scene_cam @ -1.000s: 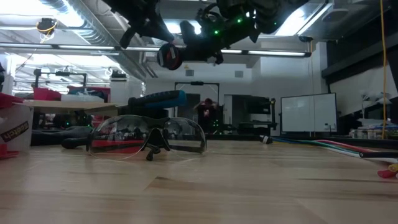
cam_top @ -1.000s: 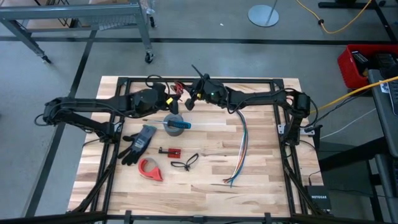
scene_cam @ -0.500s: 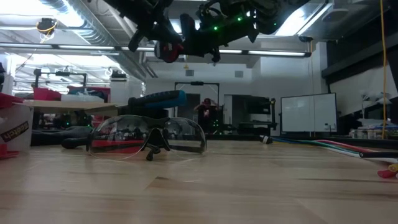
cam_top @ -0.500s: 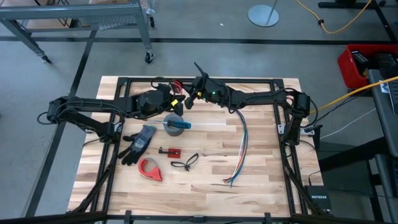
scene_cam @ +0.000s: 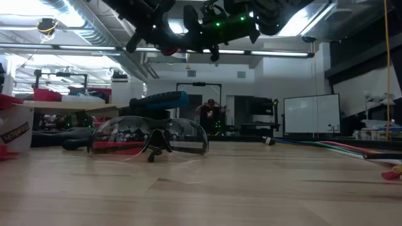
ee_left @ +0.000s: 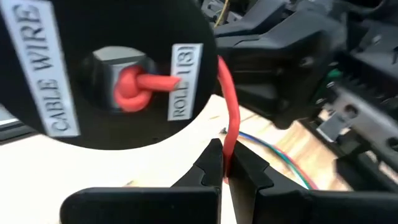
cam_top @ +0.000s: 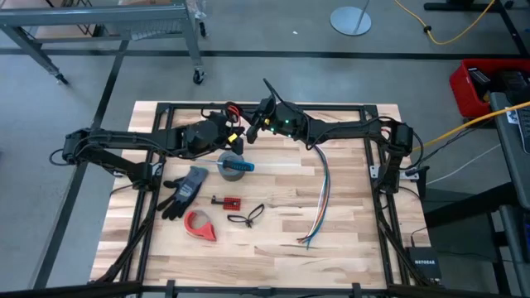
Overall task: Coil cords
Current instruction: Coil the red wire into the black spool
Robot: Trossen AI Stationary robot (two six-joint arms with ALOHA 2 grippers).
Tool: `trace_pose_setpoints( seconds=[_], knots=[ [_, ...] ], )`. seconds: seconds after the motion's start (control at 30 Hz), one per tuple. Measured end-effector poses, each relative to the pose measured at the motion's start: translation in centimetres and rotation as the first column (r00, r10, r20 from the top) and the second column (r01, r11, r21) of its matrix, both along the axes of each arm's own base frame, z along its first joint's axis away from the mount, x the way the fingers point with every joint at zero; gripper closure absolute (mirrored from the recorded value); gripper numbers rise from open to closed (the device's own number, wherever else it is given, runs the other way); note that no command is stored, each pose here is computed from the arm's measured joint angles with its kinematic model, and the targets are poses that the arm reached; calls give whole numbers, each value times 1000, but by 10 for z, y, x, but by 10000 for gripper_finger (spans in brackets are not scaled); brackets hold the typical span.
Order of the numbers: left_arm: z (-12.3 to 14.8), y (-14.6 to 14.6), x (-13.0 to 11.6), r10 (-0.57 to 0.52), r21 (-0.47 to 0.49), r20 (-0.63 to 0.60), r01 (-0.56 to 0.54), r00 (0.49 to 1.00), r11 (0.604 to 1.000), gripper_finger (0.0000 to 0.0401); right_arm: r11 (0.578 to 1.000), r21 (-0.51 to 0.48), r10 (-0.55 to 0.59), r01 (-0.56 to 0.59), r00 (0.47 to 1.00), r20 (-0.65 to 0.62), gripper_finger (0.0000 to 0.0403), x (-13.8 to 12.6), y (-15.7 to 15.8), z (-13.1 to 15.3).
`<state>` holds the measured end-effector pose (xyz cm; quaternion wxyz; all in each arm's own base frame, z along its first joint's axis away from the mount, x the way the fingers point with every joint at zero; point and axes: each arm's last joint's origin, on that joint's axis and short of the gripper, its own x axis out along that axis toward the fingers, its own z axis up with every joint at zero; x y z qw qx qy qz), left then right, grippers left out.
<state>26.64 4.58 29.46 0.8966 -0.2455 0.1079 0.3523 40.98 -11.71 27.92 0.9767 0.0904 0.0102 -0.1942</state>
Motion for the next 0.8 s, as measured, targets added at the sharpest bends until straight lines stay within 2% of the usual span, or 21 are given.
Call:
trace_pose_setpoints(
  seconds=[0.1, 0.33, 0.67, 0.8],
  knots=[
    [-2, 0, -1, 15, 8, -26, -15, 1000, 1000, 401, 999, 22, 26, -26, 1000, 15, 402, 0, -2, 1],
    [-1, -4, -2, 63, 132, -91, -51, 994, 990, 401, 994, 64, 86, -90, 994, 61, 402, -3, -10, 3],
    [1, -5, -2, 68, 169, -103, -50, 992, 984, 401, 979, 59, 183, -196, 966, 182, 402, -3, -10, 14],
    [2, -7, -2, 87, 213, -113, -62, 990, 975, 401, 975, 52, 203, -217, 959, 196, 402, -3, -9, 16]
  ],
)
